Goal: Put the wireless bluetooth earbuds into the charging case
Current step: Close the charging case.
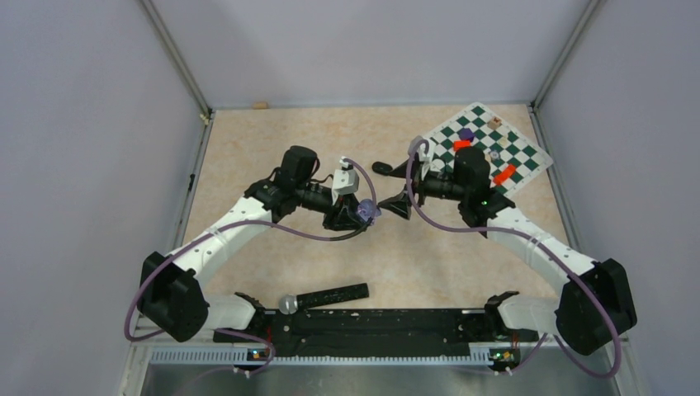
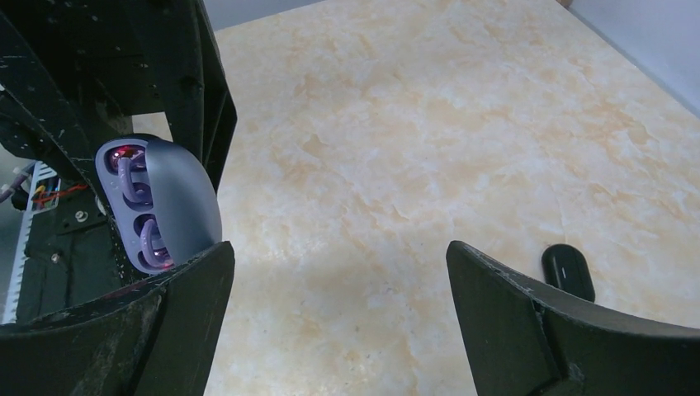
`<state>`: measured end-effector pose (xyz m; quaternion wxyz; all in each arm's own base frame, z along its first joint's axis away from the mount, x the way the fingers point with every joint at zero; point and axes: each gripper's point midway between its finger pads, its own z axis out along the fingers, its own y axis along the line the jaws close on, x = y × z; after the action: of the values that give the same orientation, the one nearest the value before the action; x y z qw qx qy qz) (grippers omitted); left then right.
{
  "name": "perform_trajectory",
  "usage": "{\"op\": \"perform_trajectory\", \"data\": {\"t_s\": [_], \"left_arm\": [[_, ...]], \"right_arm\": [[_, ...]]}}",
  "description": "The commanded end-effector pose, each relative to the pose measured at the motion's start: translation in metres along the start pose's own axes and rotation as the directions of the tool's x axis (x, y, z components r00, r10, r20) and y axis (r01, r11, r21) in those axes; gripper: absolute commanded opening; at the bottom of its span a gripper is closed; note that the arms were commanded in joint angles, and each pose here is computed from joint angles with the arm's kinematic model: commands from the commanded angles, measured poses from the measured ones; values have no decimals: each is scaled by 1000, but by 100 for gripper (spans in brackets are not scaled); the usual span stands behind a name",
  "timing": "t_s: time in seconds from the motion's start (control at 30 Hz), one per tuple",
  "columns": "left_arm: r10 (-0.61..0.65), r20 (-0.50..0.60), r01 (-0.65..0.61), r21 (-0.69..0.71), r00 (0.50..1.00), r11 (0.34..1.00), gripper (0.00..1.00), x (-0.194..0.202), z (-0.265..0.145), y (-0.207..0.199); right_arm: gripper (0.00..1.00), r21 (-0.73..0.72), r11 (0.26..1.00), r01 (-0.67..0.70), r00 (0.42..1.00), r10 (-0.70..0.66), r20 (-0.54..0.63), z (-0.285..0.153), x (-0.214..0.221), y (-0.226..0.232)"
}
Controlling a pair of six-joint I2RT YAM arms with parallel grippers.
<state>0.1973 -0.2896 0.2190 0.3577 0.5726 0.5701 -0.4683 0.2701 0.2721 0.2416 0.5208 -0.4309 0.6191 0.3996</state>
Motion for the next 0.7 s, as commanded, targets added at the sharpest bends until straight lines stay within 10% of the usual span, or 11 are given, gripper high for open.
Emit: {"op": "perform_trajectory", "data": {"t_s": [0.0,0.67], "left_arm": [[85,44,-85,13,995,996,5,-21,-3,-5],[82,39,-83,11,996,997,5,-19,-2,-3]], "right_arm": [[99,-25,999,29,1000,-29,11,6,0,4],[99,-223,970,95,993,-77,87,-6,-20,50]]}}
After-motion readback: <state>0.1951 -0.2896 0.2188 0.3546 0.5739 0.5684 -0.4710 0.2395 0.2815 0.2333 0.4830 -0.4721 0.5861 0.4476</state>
